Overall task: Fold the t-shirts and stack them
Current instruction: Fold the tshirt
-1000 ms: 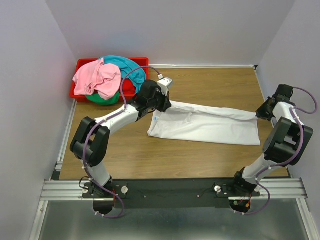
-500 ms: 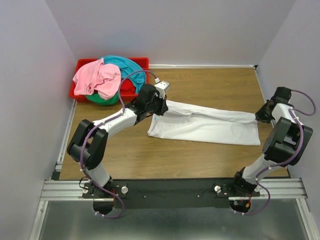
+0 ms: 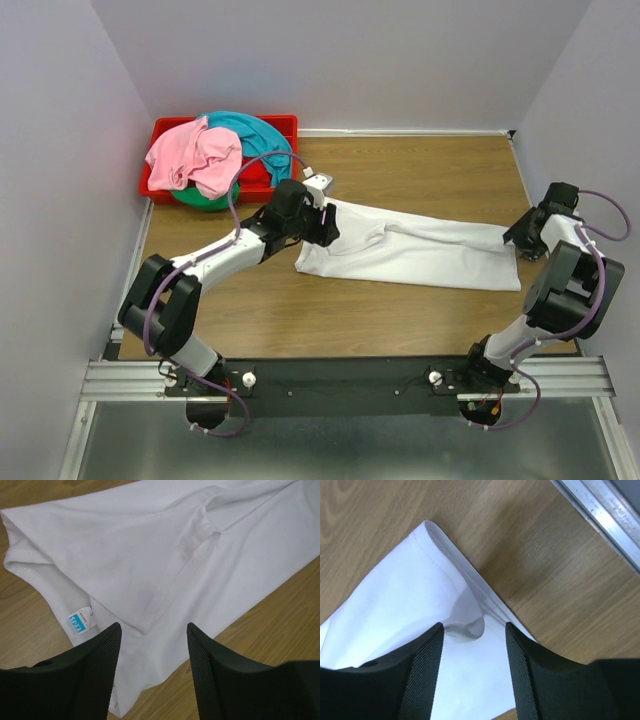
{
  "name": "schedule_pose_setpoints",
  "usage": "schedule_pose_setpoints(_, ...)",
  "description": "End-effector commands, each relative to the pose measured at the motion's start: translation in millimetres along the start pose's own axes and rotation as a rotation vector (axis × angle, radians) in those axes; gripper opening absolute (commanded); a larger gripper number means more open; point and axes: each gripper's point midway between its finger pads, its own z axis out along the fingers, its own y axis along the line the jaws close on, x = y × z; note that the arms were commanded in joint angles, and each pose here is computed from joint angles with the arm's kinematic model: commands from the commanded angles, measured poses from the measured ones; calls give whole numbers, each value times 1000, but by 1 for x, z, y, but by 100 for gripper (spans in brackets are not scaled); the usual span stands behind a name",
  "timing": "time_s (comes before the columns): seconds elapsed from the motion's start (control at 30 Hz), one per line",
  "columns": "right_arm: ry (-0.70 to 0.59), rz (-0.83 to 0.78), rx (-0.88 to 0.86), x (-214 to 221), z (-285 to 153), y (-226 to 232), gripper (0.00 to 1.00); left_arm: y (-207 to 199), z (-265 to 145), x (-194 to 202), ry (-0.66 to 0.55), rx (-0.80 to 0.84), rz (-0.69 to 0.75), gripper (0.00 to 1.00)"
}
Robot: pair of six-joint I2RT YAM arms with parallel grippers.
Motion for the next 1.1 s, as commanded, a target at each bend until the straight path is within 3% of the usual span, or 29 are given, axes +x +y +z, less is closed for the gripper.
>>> schedule_pose_setpoints(0.0,-106,39,-32,-25,-26,7,62,-11,-17,-22,-68,16,6,65)
schedule_pose_setpoints(0.27,-218,-86,-209,-43,-66,72,61,-9,31,-60,-45,2,-29,65)
schedule_pose_setpoints(0.53,-98,-161,-368,2,-53,122,60,-31,77,-89,-35,29,-8,65)
schedule_pose_setpoints(0.73,-31,-189,-401,22,-34,132,59,-54,110,-68,28,67,-13,65)
schedule_pose_setpoints(1.07,61,-203,-377,60,-16,118,58,-54,142,-24,121,60,5,65)
